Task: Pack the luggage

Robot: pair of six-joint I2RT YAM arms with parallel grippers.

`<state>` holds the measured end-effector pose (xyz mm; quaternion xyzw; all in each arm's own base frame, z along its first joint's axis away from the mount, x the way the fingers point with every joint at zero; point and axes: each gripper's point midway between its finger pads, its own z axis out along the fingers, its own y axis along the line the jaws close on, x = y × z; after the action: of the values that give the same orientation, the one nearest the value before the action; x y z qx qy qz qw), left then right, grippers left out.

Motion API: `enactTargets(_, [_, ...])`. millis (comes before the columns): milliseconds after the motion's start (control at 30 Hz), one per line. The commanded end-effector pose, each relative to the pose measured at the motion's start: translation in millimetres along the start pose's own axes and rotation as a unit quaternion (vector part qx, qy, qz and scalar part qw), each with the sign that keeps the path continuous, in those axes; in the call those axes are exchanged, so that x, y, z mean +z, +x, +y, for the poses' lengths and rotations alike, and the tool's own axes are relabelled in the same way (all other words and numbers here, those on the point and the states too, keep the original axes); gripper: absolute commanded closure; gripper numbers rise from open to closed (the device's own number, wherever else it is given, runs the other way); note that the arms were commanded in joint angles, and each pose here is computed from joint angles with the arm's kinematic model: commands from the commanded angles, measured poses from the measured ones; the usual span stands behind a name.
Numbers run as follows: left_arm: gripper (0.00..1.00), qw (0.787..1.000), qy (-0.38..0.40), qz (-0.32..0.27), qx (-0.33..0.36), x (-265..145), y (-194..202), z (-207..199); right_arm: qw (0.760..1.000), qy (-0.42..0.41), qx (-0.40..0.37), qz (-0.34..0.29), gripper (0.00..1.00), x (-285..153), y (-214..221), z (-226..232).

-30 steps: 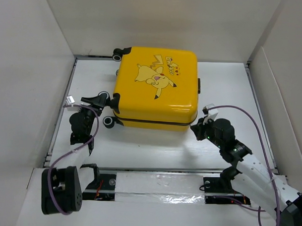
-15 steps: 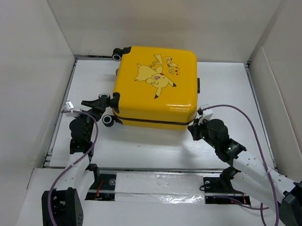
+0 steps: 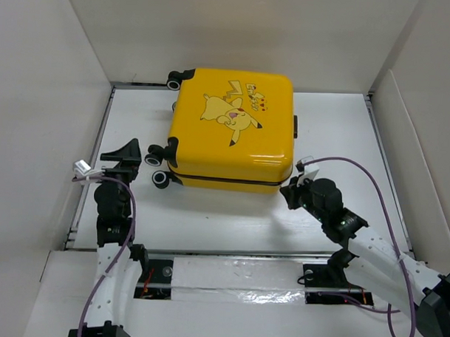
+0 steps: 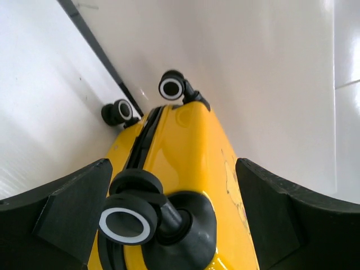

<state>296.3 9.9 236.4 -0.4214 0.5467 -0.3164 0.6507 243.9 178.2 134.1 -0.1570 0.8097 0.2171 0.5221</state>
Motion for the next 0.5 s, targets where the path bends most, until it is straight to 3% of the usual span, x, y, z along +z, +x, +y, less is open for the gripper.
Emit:
enactTargets(0, [0.11, 0.999, -0.050, -0.010, 0.004, -0.5, -1.4, 23.5, 0.995, -0.034, 0.000, -0.098, 1.00, -3.3, -53.9, 15.0])
enactTargets(100, [0.39, 0.995, -0.089, 0.036, 0.023, -2.8, 24.4, 58.7, 0.994, -0.052, -0.003, -0.097, 1.00, -3.9, -53.9, 21.5])
enactTargets(133, [0.63, 0.995, -0.079, 0.052, 0.023, -2.6, 32.5, 59.8, 0.993, -0.056, -0.004, -0.100, 1.00, -4.4, -55.1, 23.1])
enactTargets(200, [0.76, 0.991, -0.103, 0.086, 0.024, -5.2, 52.5, 84.9, 0.993, -0.060, -0.005, -0.101, 1.00, -4.8, -56.8, 24.5])
enactTargets(233, [0.85, 0.991, -0.078, 0.110, 0.016, -4.4, 61.8, 77.0, 0.993, -0.062, -0.005, -0.103, 1.00, -5.9, -57.8, 25.2])
enactTargets(300, [0.90, 0.985, -0.095, 0.146, 0.006, -6.2, 80.0, 92.4, 0.992, -0.064, -0.005, -0.106, 1.00, -6.6, -59.1, 26.1])
enactTargets(467, [0.90, 0.981, -0.033, 0.193, 0.006, 5.3, 106.4, 68.2, 0.992, -0.076, -0.003, -0.103, 1.00, -5.0, -59.2, 30.8])
